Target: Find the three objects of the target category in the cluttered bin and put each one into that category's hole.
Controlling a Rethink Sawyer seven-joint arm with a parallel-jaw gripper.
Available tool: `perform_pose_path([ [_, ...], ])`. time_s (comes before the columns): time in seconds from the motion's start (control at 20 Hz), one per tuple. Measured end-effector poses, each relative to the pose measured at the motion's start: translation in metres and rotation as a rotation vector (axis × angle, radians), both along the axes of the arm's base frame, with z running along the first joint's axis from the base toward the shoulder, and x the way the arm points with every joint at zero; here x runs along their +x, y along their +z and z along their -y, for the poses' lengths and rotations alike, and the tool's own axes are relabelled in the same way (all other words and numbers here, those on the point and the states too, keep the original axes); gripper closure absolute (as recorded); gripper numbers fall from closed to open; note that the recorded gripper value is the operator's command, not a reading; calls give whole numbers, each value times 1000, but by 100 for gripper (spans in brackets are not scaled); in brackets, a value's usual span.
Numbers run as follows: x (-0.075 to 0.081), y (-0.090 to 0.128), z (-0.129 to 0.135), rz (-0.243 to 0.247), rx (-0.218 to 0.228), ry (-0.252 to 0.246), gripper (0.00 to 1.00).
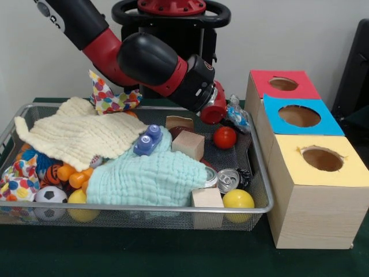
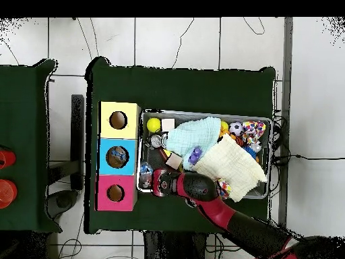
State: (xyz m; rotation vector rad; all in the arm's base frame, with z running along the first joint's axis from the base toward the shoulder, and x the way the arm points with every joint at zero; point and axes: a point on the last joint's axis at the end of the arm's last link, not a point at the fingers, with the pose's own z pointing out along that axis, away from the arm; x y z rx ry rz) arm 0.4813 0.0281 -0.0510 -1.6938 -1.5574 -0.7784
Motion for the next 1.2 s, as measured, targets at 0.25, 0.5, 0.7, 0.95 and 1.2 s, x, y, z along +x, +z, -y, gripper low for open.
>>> perform_pose_path([
  [0.25,-8,10,-5,-10,51,34,0],
  [0.5,-17,19,-12,-14,85,67,0],
  [0.7,-19,23,-10,-11,92,64,0],
  [0.95,-17,26,-11,-7,102,67,0],
  [1.2,-15,30,-10,2,107,71,0],
])
